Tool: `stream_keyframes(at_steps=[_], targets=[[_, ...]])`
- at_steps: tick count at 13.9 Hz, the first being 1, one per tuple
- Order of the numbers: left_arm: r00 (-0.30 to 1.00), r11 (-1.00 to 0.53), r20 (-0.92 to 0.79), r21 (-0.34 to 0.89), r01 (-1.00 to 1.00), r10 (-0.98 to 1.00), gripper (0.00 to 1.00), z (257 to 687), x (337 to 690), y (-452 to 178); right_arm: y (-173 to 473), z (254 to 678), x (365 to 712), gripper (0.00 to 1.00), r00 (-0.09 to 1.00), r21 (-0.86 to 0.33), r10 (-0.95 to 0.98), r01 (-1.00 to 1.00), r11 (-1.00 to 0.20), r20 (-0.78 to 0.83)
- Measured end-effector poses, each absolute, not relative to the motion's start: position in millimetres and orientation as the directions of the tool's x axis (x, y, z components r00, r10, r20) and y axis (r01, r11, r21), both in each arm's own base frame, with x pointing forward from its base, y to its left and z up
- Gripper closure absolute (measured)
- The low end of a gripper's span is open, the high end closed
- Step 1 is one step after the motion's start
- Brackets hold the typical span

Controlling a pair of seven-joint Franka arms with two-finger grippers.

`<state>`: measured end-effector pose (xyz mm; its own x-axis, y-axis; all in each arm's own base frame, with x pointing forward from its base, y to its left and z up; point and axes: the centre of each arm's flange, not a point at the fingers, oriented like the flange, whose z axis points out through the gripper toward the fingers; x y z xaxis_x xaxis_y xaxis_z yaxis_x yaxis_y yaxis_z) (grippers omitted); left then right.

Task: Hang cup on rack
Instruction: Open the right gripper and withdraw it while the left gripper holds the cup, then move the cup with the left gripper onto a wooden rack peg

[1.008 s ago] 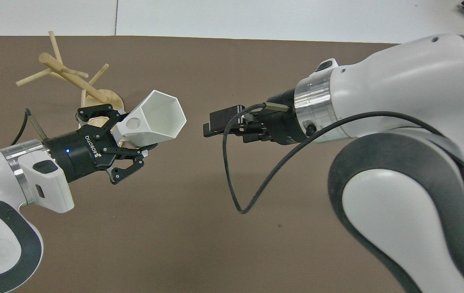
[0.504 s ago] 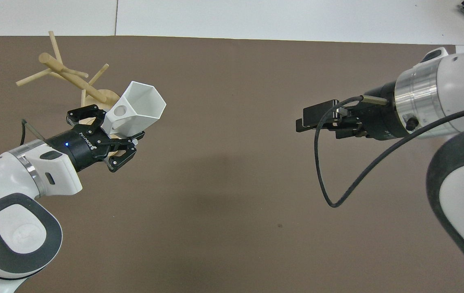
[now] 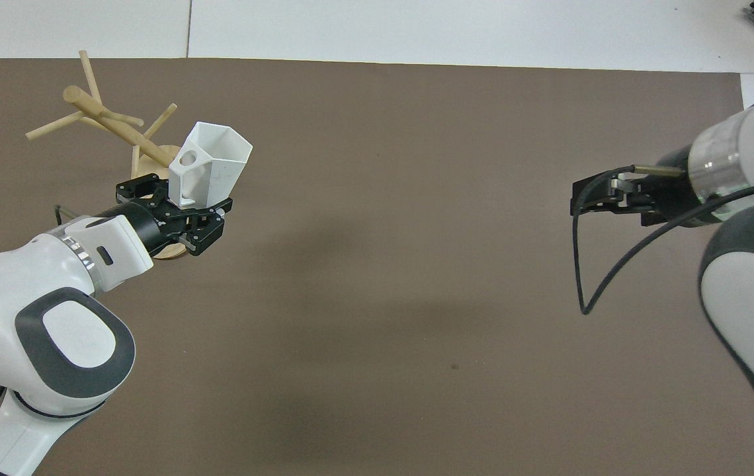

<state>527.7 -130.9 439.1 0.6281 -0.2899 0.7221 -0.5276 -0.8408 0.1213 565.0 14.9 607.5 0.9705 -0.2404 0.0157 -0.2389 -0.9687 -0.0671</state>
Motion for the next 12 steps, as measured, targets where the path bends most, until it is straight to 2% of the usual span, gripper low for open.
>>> stream_keyframes(at_steps=[3,7,12], targets=[[0.646,-0.867,0.724,0.137,-0.480,-0.244,0.31,437.8,542.7,-120.5,-8.3,609.6,566.1,0.00,0.965,0.017,-0.257,-0.259,-0.966,0.056],[0.638,-0.886,0.738,0.121,-0.448,-0.222,0.31,445.3,565.2,-99.0,-29.2,610.5,566.8,0.00,0.966,0.025,-0.247,-0.250,-0.968,0.070],[0.650,-0.890,0.730,0.130,-0.437,-0.212,0.31,437.8,574.3,-98.1,-33.0,625.0,562.9,0.00,0.964,0.017,-0.246,-0.249,-0.968,0.103]])
